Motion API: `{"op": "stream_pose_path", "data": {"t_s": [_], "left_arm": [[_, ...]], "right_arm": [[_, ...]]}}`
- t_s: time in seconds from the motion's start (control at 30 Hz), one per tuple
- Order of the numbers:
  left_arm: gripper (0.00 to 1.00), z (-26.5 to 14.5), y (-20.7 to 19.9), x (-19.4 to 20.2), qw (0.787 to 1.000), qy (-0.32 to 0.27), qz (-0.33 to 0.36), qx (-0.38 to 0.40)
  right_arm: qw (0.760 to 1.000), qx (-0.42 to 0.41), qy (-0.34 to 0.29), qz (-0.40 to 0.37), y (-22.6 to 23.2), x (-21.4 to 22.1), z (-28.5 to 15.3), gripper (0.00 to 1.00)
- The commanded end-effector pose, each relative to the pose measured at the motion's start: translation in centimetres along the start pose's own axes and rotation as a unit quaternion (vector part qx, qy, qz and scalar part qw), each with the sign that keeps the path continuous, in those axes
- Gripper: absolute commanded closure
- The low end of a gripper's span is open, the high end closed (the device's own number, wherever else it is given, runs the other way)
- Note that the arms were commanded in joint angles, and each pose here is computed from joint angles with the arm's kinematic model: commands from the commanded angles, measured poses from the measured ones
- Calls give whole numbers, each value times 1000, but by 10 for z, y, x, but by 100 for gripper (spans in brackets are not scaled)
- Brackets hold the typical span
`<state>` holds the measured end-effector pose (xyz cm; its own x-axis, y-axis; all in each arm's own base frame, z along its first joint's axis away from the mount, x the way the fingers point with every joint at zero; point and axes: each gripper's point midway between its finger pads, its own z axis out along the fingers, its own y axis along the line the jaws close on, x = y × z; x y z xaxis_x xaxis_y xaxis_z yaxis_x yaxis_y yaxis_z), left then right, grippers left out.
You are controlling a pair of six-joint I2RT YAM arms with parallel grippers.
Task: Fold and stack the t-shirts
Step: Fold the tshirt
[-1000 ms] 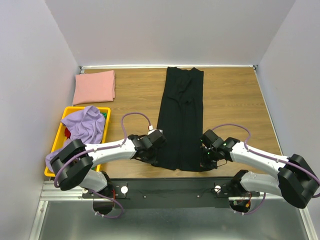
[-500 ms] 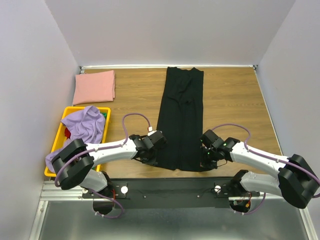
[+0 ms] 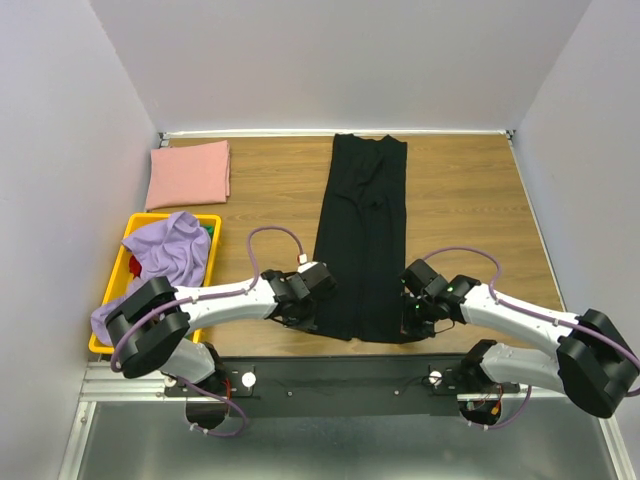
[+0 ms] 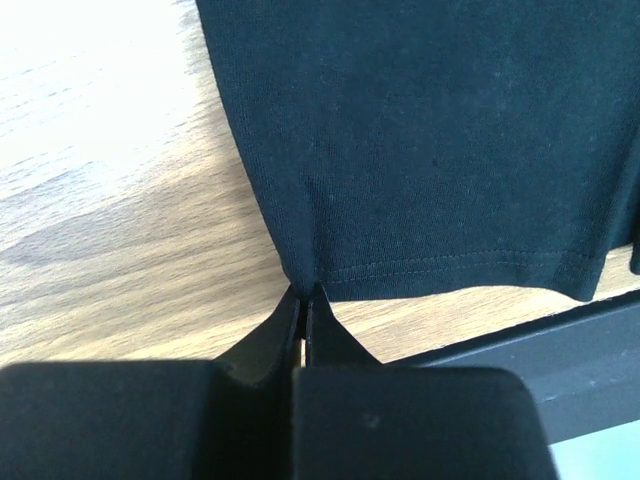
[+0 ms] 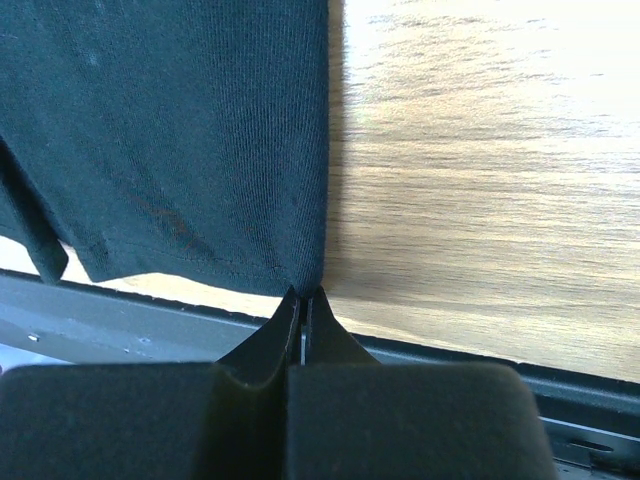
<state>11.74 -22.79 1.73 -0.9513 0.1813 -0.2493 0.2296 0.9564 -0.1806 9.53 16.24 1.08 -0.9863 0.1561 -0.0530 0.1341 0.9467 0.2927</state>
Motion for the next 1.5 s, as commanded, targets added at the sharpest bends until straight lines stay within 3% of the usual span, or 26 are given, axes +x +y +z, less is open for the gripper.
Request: {"op": "stream_pose_path", "data": {"t_s": [0.0,0.23,0.33,0.57,0.77,1.0,1.47], "left_arm": [[100,-1,5,17,1000,18,5,-23],[100,-14,-16,78,998,64,10,10],[100,-20,-22,79,998,60,3,21],[100,-45,-37,-8,998,-54,-14,42],[100,-73,-12,-114,981,-182,-53,40],[100,-56,9,-177,973,-224,-56,16],[100,-33,39,-271,965,-256,-48,-33]], "right_arm": [[1000,22,-8,-17,-11,1,1,99],[999,23,20,-24,-5,31,-13,99],[999,14,15,-31,1,32,-21,99],[987,65,-133,-58,28,-44,-62,99],[974,108,-186,-73,44,-117,-78,99],[967,113,-215,-74,45,-186,-78,99],[962,120,-231,-81,46,-269,-55,99]]}}
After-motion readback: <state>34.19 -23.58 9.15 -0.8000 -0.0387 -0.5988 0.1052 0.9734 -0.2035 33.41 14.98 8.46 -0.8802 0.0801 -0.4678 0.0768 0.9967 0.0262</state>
